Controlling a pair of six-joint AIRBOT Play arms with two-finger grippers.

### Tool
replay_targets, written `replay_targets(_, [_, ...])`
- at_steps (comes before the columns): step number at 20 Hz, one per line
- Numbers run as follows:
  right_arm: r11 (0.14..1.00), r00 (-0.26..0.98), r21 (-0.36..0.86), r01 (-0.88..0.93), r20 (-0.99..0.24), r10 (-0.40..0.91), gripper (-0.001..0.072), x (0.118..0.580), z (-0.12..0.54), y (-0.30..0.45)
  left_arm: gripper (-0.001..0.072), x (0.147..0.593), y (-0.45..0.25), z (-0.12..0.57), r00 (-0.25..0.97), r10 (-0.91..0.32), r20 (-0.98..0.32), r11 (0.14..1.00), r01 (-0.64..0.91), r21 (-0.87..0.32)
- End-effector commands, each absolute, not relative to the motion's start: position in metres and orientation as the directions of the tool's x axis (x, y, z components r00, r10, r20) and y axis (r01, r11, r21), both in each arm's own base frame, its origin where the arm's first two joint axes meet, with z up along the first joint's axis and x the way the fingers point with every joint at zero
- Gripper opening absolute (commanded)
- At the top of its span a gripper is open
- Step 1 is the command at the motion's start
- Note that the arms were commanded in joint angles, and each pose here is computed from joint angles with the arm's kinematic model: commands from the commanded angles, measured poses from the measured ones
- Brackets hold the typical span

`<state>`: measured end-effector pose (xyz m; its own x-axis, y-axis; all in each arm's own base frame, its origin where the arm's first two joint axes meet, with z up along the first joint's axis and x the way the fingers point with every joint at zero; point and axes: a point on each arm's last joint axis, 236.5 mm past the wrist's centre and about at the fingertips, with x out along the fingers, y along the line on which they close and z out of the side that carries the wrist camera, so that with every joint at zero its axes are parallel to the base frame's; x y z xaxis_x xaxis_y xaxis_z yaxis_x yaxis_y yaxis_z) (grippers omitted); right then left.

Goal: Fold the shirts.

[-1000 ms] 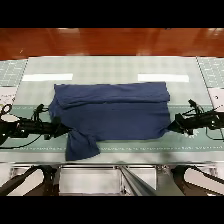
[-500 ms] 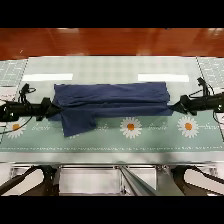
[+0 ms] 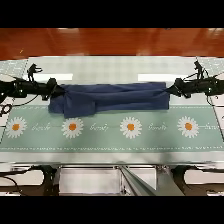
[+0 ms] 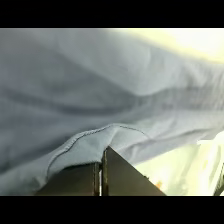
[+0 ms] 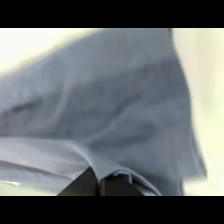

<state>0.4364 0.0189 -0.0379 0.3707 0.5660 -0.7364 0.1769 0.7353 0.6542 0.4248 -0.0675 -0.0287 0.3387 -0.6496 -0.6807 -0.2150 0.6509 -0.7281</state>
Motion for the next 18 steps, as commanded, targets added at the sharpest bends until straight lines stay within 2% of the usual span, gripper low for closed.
replay_targets(1, [0.711,0.405,0.678,0.187,-0.713,0.573,0.0029,0.465,-0.041,0.016,0.0023,0.459,-0.063,-0.036,0.352,-0.645,-0.679,0.640,-0.238,-0.731])
replay_targets(6, [0.675,0.416,0.706,0.213,-0.691,0.591,0.0029,0.479,-0.053,0.017,0.0023,0.487,-0.067,-0.054,0.336,-0.653,-0.679,0.641,-0.232,-0.731])
replay_targets(10, [0.654,0.405,0.719,0.237,-0.684,0.606,0.0031,0.479,-0.064,0.019,0.0024,0.488,-0.082,-0.071,0.294,-0.668,-0.683,0.643,-0.232,-0.729])
replay_targets(11, [0.637,0.412,0.728,0.253,-0.677,0.610,0.0091,0.481,-0.062,0.020,0.0051,0.487,-0.084,-0.072,0.290,-0.670,-0.684,0.644,-0.232,-0.729])
replay_targets(12, [0.624,0.419,0.739,0.255,-0.666,0.617,0.0296,0.483,-0.059,0.022,0.0256,0.487,-0.084,-0.070,0.290,-0.673,-0.681,0.642,-0.229,-0.732])
replay_targets(13, [0.617,0.414,0.747,0.249,-0.658,0.630,0.0413,0.482,-0.056,0.024,0.0499,0.484,-0.085,-0.064,0.272,-0.687,-0.674,0.635,-0.226,-0.739])
replay_targets(15, [0.598,0.380,0.769,0.228,-0.635,0.672,0.0413,0.474,-0.039,0.017,0.0504,0.477,-0.076,-0.043,0.228,-0.722,-0.653,0.619,-0.208,-0.757])
replay_targets(16, [0.572,0.351,0.789,0.225,-0.613,0.707,0.0413,0.466,-0.023,0.011,0.0504,0.472,-0.058,-0.035,0.207,-0.702,-0.681,0.636,-0.249,-0.731])
replay_targets(18, [0.551,0.342,0.810,0.203,-0.586,0.735,0.0413,0.453,0.014,-0.014,0.0504,0.461,-0.003,-0.013,0.207,-0.588,-0.782,0.744,-0.242,-0.623])
